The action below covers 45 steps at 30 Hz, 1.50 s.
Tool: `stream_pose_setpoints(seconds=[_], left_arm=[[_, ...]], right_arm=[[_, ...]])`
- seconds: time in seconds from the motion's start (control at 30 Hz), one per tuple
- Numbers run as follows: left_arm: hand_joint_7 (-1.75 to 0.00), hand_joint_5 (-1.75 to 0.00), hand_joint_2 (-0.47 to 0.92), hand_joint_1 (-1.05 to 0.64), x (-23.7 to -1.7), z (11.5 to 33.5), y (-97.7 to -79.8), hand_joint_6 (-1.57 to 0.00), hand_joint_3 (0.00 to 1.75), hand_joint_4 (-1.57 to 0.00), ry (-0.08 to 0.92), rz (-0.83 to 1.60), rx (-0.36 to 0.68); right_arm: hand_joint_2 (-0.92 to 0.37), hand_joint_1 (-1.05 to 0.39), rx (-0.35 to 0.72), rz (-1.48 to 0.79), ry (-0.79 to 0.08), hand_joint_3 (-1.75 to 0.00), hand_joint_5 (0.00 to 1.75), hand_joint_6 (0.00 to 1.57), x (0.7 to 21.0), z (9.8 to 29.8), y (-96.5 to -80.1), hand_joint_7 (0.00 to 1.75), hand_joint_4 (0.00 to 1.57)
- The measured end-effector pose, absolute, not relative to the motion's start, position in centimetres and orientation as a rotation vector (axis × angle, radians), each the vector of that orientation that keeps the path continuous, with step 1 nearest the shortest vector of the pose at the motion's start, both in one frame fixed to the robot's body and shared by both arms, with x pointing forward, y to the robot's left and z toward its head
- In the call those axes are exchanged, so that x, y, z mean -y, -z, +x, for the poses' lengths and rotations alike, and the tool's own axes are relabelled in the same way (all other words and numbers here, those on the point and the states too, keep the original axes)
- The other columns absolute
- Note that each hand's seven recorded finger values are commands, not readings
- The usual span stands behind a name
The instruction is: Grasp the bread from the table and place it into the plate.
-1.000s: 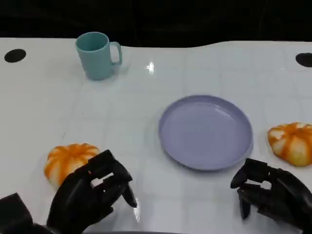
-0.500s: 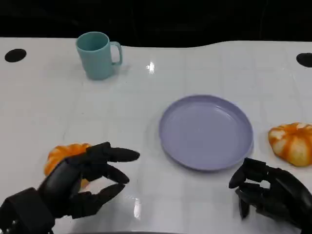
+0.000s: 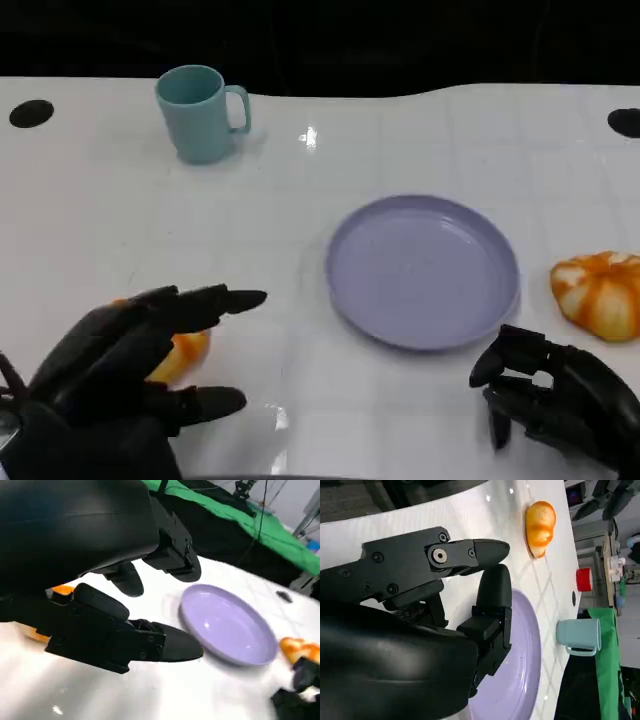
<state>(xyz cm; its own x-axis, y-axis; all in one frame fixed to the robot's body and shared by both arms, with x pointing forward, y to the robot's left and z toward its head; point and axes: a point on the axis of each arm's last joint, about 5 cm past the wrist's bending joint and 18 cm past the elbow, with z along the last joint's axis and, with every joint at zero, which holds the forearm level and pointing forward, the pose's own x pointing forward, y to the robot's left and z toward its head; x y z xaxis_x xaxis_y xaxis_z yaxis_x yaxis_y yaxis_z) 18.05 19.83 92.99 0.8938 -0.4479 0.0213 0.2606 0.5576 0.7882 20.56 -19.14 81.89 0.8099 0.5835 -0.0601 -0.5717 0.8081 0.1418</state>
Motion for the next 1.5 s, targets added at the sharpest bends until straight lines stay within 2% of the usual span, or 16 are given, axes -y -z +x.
stream_pose_setpoints(seconds=[0.17,0.33,0.43,0.7,0.97,1.23,1.5], left_arm=[[0.00,-0.40,0.92,-0.70,-19.9,18.1,-94.0,-0.31,0.14,-0.16,0.411,1.115,0.218],[0.00,-0.32,0.92,-0.71,-19.2,18.1,-94.8,-0.28,0.06,-0.11,0.399,1.323,0.173],[0.00,-0.23,0.89,-0.68,-18.7,18.2,-94.8,-0.27,0.01,-0.12,0.379,1.421,0.142],[0.00,-0.13,0.83,-0.57,-17.8,18.8,-94.4,-0.23,0.00,-0.10,0.339,1.543,0.090],[0.00,-0.07,0.82,-0.48,-17.4,20.3,-93.4,-0.20,0.00,-0.09,0.366,1.563,0.008],[0.00,-0.04,0.81,-0.45,-17.1,22.9,-91.2,-0.18,0.00,-0.07,0.418,1.578,-0.091],[-0.01,-0.06,0.78,-0.42,-16.8,24.9,-90.1,-0.22,0.00,-0.13,0.464,1.587,-0.157]], right_arm=[[-0.92,-0.51,-0.104,0.120,-0.619,-0.26,1.75,0.66,19.1,20.6,-81.9,1.40,0.66],[-0.92,-0.51,-0.105,0.123,-0.618,-0.26,1.75,0.66,19.1,20.6,-81.9,1.40,0.66],[-0.92,-0.51,-0.105,0.123,-0.619,-0.27,1.75,0.66,19.1,20.5,-81.9,1.41,0.66],[-0.92,-0.51,-0.106,0.120,-0.617,-0.27,1.75,0.66,19.1,20.5,-81.9,1.41,0.66],[-0.92,-0.50,-0.105,0.121,-0.617,-0.28,1.75,0.65,19.2,20.4,-81.8,1.41,0.66],[-0.92,-0.52,-0.102,0.113,-0.611,-0.28,1.75,0.66,19.2,20.3,-81.8,1.41,0.66],[-0.92,-0.54,-0.097,0.107,-0.614,-0.27,1.75,0.66,19.1,20.3,-81.9,1.40,0.66]])
